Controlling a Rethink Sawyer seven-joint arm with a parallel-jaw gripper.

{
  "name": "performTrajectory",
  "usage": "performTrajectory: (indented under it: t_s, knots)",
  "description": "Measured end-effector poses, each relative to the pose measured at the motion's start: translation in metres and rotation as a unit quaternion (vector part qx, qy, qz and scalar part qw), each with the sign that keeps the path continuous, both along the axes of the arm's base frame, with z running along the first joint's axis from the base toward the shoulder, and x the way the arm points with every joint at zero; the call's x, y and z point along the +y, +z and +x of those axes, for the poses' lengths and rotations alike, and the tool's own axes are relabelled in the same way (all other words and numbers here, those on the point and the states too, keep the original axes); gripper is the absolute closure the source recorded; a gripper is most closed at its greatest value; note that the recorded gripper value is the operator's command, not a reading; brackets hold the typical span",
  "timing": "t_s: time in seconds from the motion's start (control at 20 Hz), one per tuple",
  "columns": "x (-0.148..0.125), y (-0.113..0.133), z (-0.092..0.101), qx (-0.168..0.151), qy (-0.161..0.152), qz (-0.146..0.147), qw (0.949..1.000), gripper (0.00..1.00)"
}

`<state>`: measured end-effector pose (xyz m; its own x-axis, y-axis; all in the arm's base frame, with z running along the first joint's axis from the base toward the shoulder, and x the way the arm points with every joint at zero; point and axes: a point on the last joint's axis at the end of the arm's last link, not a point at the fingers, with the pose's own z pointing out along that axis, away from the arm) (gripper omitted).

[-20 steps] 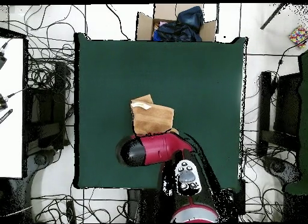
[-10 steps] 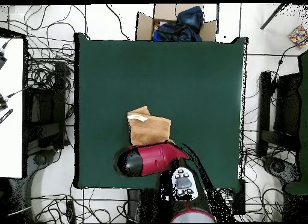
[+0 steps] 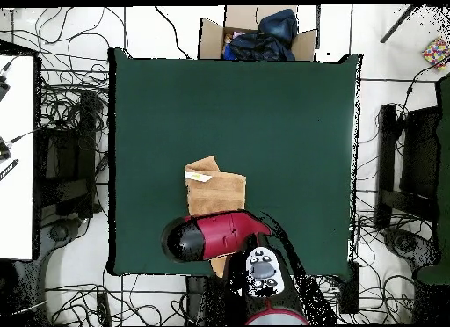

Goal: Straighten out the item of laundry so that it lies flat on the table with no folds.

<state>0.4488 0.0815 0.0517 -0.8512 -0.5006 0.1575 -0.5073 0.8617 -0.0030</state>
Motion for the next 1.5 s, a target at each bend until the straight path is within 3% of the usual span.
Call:
performTrajectory:
  t_s: [0.55, 0.8, 1.1, 1.5]
  knots:
    - [-0.009, 0.002, 0.005, -0.004, -0.011, 0.002, 0.9999, 0.0]
    - [-0.043, 0.013, 0.025, -0.023, -0.05, 0.015, 0.9984, 0.0]
    - [-0.112, 0.018, 0.057, -0.051, -0.12, 0.033, 0.991, 0.0]
    - [-0.146, 0.026, 0.087, -0.058, -0.145, 0.041, 0.9868, 0.0]
